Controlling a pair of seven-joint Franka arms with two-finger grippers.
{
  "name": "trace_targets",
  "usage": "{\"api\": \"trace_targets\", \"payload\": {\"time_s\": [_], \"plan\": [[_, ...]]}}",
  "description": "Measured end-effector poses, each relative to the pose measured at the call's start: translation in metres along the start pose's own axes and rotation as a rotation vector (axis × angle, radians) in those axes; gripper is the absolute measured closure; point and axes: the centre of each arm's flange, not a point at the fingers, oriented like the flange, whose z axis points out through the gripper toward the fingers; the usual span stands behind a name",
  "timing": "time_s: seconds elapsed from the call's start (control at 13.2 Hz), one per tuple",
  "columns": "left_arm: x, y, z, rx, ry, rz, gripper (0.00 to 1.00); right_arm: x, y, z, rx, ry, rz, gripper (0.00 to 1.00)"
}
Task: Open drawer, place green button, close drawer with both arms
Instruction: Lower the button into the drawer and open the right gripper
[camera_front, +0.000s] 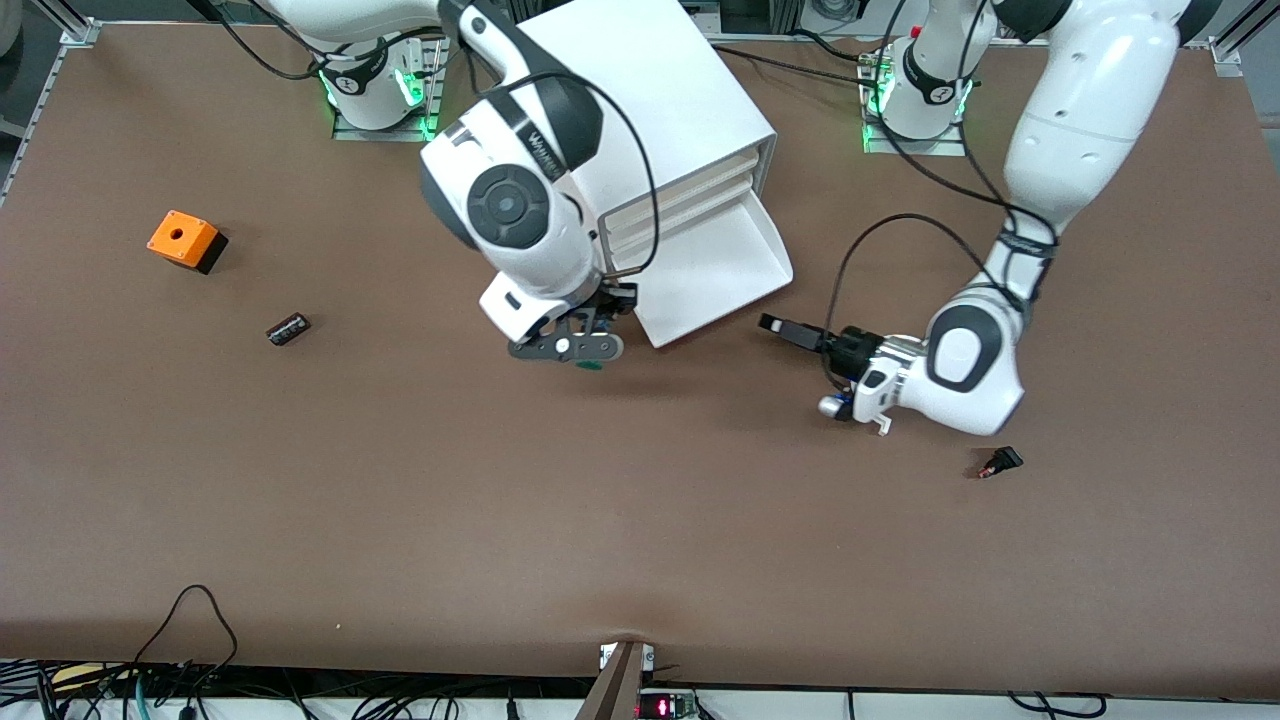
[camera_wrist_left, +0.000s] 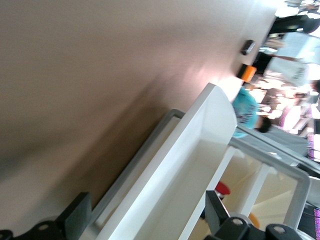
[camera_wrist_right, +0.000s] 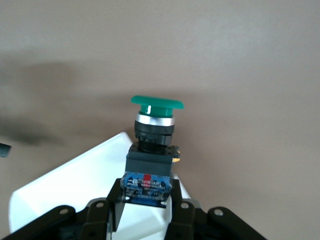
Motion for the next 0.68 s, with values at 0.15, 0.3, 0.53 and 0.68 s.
{"api": "trace_targets", "payload": {"time_s": [0.15,0.3,0.53,0.68], "plan": [[-0.010,0.014,-0.031,0.129,0.011,0.022,0.00,-0.019,-0.025,0.010,0.014,0.010,0.056,0.60],[-0.022,0.023,-0.059,0.263,0.021,0.046,0.00,-0.041,-0.055,0.029,0.034,0.027,0.105,0.60],[-0.040,0.032,-0.105,0.505,0.027,0.082,0.00,-0.073,-0.095,0.066,0.051,0.059,0.187,0.60],[-0.043,0.038,-0.127,0.625,0.063,0.104,0.00,-0.088,-0.109,0.088,0.041,0.066,0.235,0.60]]}}
